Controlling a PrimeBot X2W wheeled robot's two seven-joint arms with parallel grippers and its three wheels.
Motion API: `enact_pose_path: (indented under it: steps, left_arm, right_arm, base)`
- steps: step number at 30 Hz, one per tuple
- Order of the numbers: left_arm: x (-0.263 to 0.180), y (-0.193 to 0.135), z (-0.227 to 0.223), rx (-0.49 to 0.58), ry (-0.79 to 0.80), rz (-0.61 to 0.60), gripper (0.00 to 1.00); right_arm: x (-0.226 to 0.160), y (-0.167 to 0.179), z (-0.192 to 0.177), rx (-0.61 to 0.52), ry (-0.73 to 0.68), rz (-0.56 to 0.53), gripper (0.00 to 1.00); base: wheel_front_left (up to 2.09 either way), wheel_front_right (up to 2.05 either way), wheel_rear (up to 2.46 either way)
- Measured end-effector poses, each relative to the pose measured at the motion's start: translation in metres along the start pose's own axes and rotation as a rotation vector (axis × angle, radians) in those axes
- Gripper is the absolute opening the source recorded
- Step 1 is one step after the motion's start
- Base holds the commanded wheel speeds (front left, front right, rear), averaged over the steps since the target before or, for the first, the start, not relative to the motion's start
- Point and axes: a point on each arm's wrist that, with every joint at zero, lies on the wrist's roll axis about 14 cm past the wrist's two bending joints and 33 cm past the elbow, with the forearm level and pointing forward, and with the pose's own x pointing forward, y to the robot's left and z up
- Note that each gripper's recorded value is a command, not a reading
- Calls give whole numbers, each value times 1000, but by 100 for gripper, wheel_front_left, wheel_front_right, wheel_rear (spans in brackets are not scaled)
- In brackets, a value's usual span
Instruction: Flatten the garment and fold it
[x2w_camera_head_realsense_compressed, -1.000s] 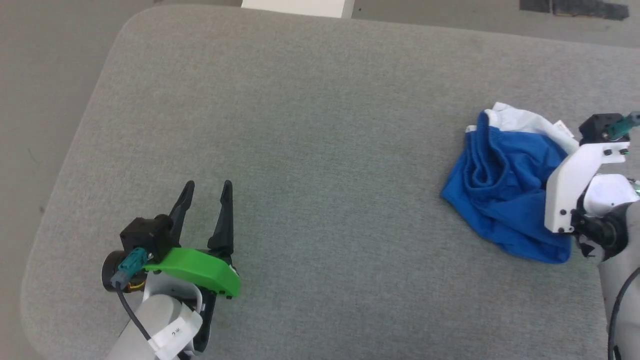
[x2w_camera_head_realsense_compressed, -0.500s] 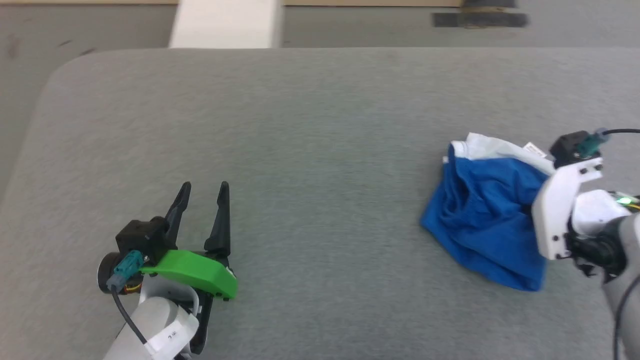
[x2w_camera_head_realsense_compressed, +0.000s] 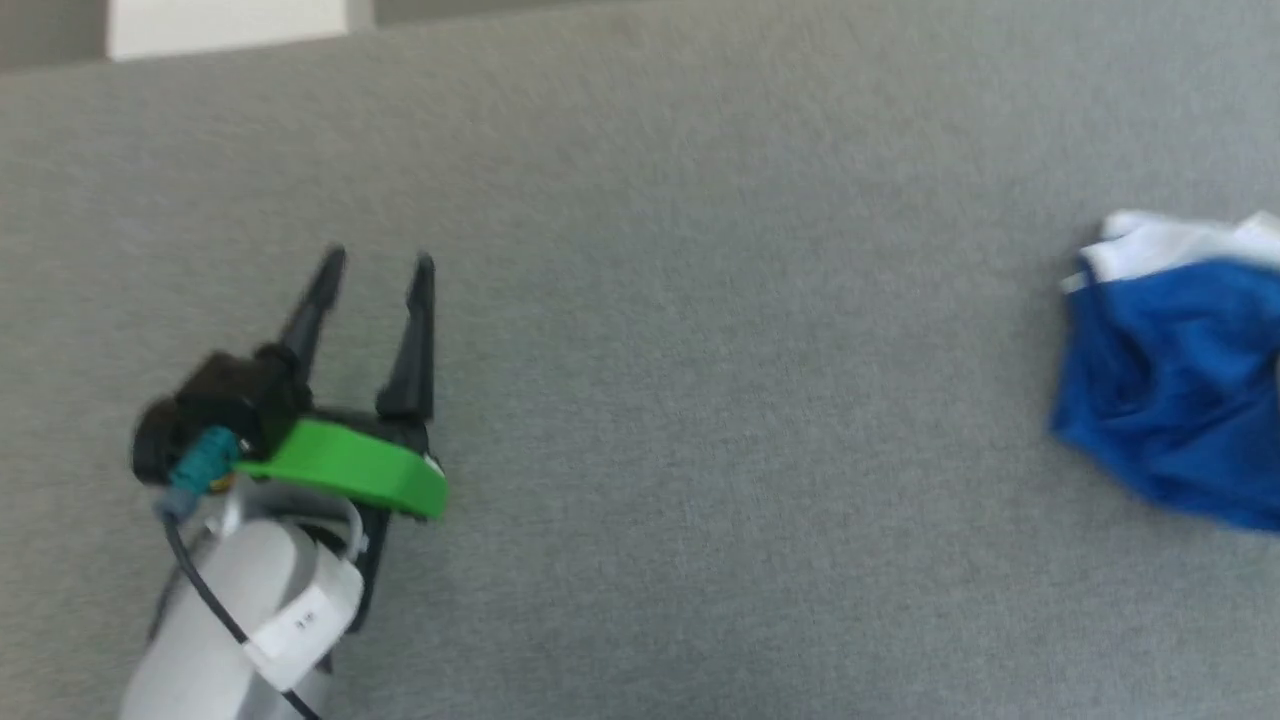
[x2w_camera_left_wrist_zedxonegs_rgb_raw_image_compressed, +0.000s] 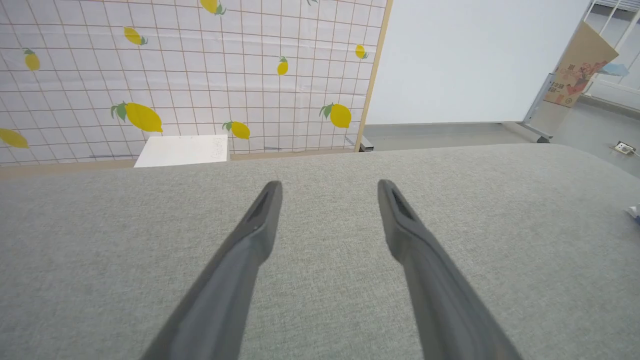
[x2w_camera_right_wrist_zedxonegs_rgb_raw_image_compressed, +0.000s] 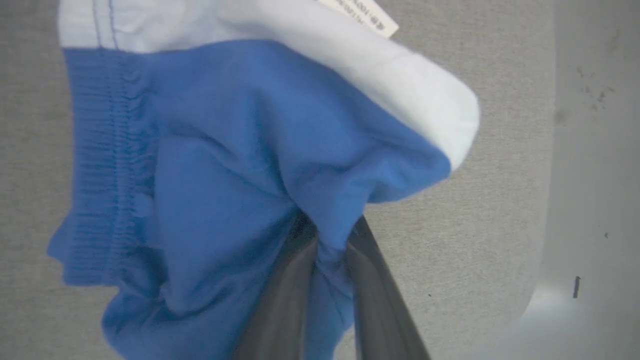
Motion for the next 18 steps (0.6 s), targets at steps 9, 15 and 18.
enact_pose_path:
  steps: [9, 15, 18]
  left_arm:
    - [27, 34, -32, 70, 71, 14, 100]
    - [31, 47, -58, 79, 145, 15, 100]
    - [33, 50, -71, 76, 172, 17, 100]
  right_arm:
    - [21, -100, 25, -4, 4, -279, 0]
    - [44, -119, 25, 20, 14, -351, 35]
    - [53, -127, 20, 26, 19, -386, 100]
  base:
    - [0, 0, 0]
    - [0, 0, 0]
    - [0, 0, 0]
